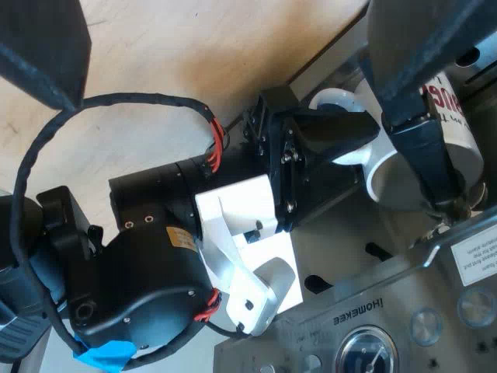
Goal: Place mug into machine
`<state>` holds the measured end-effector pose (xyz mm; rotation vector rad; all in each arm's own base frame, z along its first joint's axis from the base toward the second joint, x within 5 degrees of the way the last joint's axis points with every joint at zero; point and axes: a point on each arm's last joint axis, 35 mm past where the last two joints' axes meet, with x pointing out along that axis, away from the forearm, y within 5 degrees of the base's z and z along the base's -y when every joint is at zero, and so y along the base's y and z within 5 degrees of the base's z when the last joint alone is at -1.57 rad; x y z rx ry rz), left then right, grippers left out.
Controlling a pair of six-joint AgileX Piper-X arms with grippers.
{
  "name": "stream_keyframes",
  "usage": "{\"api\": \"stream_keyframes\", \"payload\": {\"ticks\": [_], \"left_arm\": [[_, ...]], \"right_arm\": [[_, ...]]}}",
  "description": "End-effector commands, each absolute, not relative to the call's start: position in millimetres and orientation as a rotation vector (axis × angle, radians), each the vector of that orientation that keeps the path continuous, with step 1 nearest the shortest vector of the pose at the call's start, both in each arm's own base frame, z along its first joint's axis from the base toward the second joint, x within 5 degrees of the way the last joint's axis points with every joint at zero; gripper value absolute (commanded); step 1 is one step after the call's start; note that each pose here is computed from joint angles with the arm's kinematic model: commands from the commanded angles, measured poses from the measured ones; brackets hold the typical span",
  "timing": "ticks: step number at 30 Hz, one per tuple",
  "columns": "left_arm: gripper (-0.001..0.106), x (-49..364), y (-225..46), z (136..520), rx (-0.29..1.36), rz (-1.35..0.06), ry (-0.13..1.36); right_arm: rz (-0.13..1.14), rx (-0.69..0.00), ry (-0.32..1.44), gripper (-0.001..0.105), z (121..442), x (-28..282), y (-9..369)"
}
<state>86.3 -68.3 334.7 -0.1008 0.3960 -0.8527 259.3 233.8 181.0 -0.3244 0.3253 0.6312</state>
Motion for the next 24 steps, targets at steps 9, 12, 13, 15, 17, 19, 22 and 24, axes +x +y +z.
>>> {"api": "stream_keyframes", "payload": {"ticks": [9,12,13,15,17,19,22,24], "left_arm": [[0.079,85,-68,338,-0.105,-0.857,0.388],[0.079,85,-68,338,-0.105,-0.857,0.388],[0.079,85,-68,338,-0.105,-0.857,0.388],[0.079,85,-68,338,-0.105,-0.857,0.388],[0.079,85,-68,338,-0.105,-0.857,0.388],[0.079,85,-68,338,-0.105,-0.857,0.388],[0.079,85,-68,338,-0.105,-0.857,0.388],[0.079,85,-68,338,-0.105,-0.857,0.388]], "right_arm": [[0.579,-0.318,0.244,0.056,205,245,251],[0.572,-0.318,0.243,0.056,205,243,252],[0.560,-0.314,0.245,0.056,205,241,255],[0.534,-0.330,0.261,0.056,203,235,258],[0.529,-0.347,0.282,0.056,200,233,258],[0.485,-0.338,0.304,0.056,198,234,256],[0.363,-0.304,0.325,0.056,195,235,252],[0.354,-0.305,0.343,0.056,193,234,251]]}}
